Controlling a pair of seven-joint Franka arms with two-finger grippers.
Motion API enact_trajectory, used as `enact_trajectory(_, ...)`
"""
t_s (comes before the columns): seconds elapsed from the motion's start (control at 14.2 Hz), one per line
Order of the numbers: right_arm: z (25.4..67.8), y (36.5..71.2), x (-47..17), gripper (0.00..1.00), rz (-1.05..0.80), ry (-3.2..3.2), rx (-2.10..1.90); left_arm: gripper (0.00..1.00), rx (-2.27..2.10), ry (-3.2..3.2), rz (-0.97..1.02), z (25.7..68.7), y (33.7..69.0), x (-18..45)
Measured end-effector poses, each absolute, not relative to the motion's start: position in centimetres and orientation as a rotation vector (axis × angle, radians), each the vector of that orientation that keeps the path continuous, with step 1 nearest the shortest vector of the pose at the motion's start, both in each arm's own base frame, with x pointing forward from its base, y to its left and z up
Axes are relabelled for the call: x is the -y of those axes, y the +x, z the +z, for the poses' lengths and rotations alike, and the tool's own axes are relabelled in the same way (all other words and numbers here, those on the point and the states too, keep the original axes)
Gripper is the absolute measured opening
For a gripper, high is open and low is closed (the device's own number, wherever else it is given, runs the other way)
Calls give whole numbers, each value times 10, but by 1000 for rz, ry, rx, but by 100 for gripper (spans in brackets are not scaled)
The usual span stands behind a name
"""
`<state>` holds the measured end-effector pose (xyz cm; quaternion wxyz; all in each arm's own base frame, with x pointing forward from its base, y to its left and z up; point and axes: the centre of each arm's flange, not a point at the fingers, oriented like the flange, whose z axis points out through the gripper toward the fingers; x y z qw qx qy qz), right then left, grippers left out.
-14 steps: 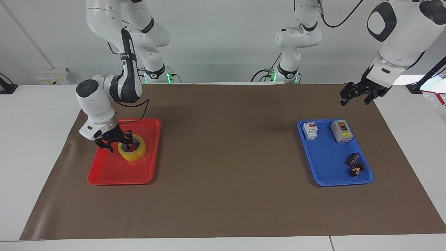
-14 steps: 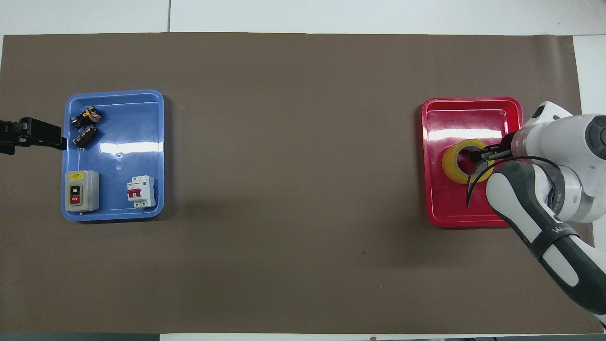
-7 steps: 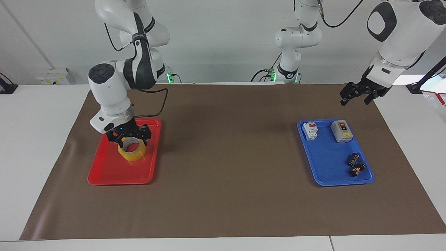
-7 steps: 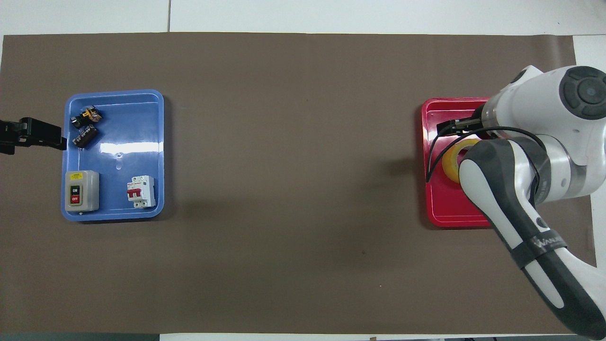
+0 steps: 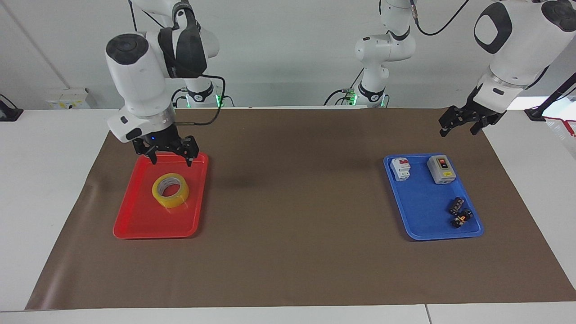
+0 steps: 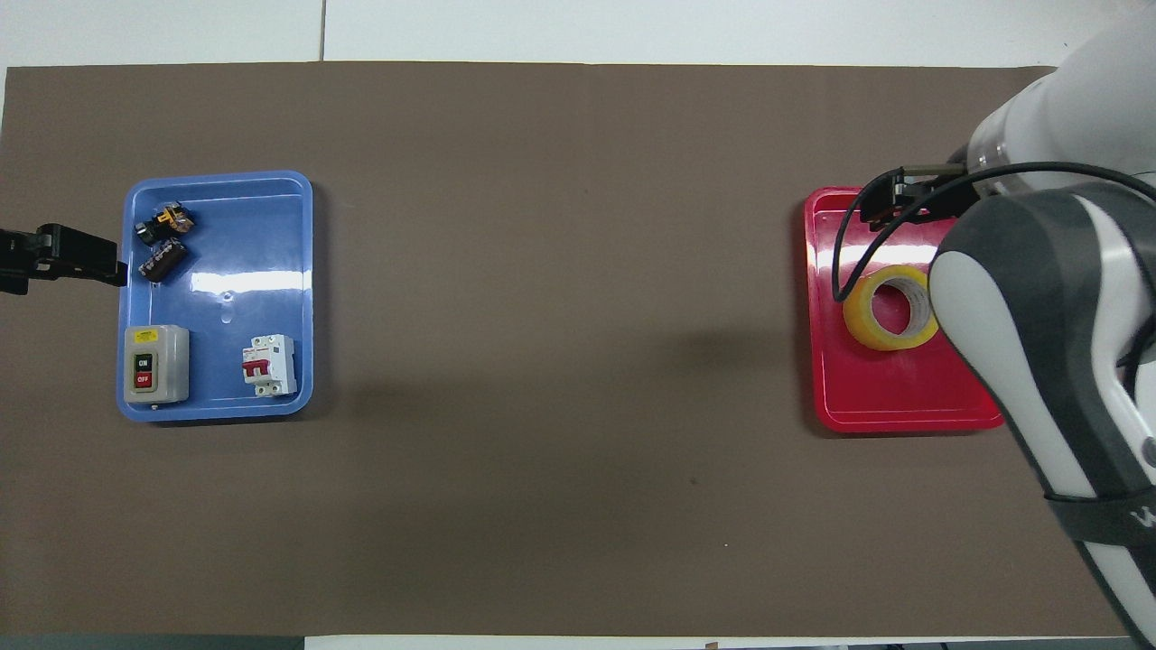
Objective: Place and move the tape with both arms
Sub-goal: 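Carry the tape with the right gripper into the red tray and release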
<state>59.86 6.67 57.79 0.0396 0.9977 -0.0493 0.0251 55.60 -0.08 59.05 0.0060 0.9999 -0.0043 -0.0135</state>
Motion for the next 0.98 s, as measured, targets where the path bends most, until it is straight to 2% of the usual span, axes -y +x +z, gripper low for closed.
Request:
enact_trajectory(0.21, 623, 579, -31, 100, 103, 3054, 247, 100, 13, 3129, -42, 591, 556, 1)
enact_trajectory(0.49, 665, 543, -11, 100, 19, 3045, 299, 100, 13, 3129, -42, 591, 556, 1)
enact_trajectory(0.77, 658, 539, 14, 100, -72, 3085, 189, 100, 13, 3129, -42, 591, 556, 1)
enact_trajectory(0.98, 654, 537, 8, 100, -102, 3090, 154, 100, 13, 3129, -42, 591, 556, 1)
